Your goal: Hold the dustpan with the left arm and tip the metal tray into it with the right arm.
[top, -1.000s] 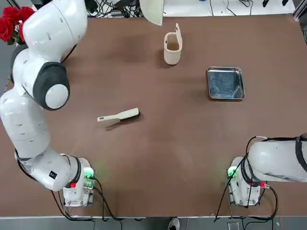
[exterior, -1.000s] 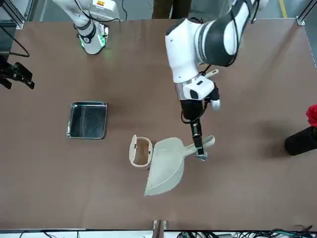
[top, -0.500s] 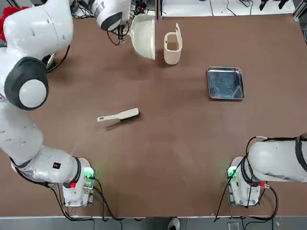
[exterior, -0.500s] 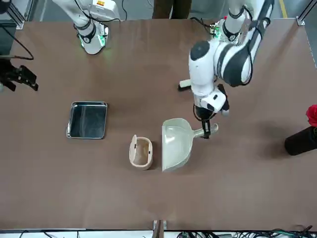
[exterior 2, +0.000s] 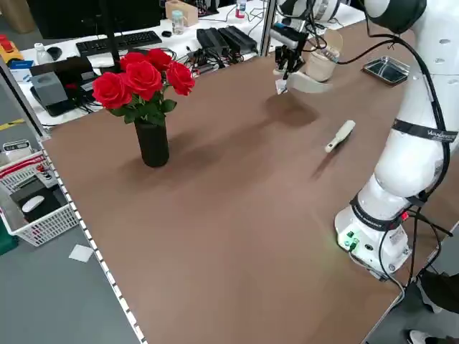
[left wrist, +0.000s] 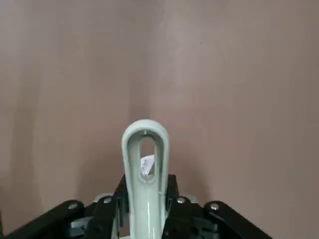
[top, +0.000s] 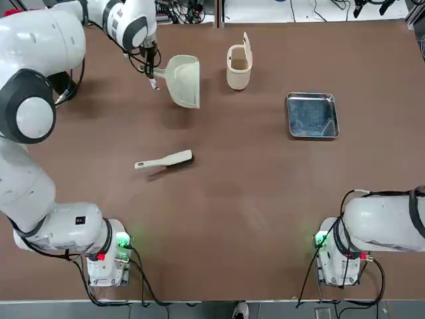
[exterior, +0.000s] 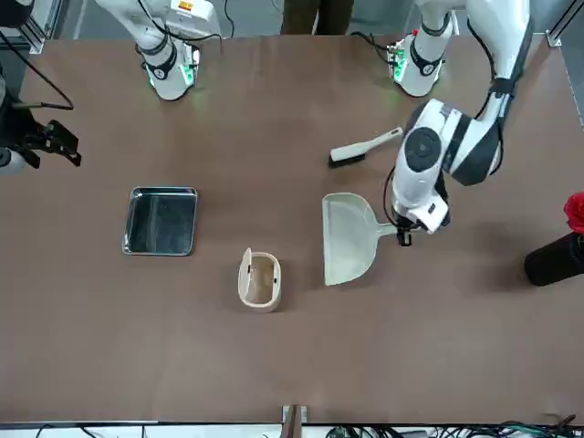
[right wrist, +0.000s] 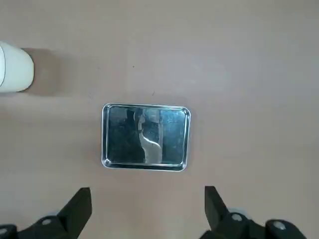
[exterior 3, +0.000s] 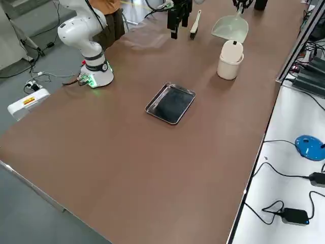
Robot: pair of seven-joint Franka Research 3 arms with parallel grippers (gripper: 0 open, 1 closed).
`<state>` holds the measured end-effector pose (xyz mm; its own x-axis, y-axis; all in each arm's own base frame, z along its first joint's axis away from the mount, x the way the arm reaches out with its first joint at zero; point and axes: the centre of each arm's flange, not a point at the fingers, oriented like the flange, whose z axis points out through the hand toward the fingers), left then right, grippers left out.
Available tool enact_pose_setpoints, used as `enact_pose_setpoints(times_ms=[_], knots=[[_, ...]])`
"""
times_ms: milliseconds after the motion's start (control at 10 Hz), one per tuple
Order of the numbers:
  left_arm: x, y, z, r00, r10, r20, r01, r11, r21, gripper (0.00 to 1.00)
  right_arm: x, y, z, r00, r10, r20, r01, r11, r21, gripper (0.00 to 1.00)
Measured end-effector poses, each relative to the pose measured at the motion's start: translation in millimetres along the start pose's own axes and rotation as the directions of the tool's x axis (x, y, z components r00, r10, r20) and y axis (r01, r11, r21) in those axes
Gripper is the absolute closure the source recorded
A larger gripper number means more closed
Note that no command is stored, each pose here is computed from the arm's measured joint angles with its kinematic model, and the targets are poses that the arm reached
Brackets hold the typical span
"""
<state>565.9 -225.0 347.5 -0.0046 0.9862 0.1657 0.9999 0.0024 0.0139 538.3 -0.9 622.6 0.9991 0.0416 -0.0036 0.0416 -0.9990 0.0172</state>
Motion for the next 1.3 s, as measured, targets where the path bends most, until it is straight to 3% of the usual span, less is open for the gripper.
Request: enact_pose_setpoints(times_ms=[400,700,1300], knots=[[-1,-21,50,0.999,0.054,-0.002,-0.054,0.996,0.077,0.68,1,0,-1,1.0,0.0,-0.008,0.0,1.0,-0.002,0.0],[7,-42,96,0.998,0.05,0.035,-0.053,0.995,0.088,0.68,2,1,-2,1.0,0.001,-0.019,-0.001,1.0,-0.002,0.0],[13,-42,101,0.998,-0.017,0.06,0.014,0.998,0.062,0.68,3,9,-3,0.999,0.019,-0.034,-0.019,1.0,-0.001,0.0]])
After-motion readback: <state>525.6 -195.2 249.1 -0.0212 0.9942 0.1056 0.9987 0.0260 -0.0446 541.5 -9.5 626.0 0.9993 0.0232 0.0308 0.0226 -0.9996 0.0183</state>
